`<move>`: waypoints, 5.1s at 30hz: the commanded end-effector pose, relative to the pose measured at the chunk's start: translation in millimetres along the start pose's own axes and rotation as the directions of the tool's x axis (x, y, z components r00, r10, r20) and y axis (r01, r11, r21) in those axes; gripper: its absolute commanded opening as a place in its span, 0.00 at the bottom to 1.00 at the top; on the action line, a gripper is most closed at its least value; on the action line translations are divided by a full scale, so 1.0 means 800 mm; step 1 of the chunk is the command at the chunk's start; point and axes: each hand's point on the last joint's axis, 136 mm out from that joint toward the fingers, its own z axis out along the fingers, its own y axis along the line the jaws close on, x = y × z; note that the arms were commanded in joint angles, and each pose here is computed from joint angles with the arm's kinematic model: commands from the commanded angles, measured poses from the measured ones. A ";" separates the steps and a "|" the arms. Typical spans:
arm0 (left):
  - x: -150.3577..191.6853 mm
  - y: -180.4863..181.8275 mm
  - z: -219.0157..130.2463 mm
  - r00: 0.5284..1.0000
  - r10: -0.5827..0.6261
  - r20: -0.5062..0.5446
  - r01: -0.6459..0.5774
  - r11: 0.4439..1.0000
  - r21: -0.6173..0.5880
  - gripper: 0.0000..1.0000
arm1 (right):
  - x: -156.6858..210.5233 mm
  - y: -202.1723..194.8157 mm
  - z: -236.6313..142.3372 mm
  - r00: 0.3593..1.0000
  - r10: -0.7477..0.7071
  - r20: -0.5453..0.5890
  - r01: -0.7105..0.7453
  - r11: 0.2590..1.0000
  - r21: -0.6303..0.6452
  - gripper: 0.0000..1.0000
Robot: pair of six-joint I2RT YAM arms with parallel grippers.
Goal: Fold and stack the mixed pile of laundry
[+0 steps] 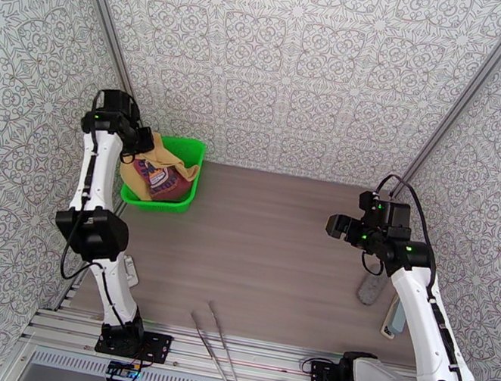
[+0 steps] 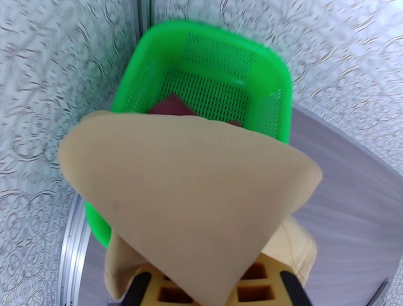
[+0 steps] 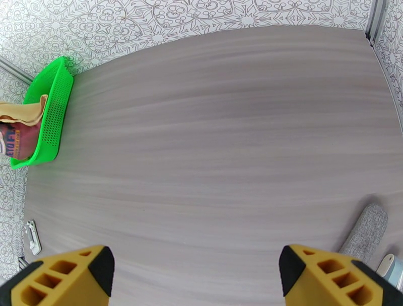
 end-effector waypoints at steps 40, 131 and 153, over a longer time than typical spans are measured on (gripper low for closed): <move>0.026 -0.013 -0.009 1.000 0.019 0.005 -0.019 1.000 -0.006 0.58 | 0.003 0.011 -0.001 1.000 -0.008 -0.001 0.008 0.999 -0.038 0.97; 0.000 -0.108 0.008 0.992 -0.124 0.019 0.110 0.935 0.336 0.00 | 0.010 0.013 -0.010 1.000 -0.004 -0.009 0.004 0.999 -0.047 0.91; -0.017 -0.357 -0.282 0.970 0.031 0.243 -0.233 0.424 0.875 0.00 | 0.002 0.038 -0.009 1.000 0.004 0.010 -0.002 0.988 -0.157 0.91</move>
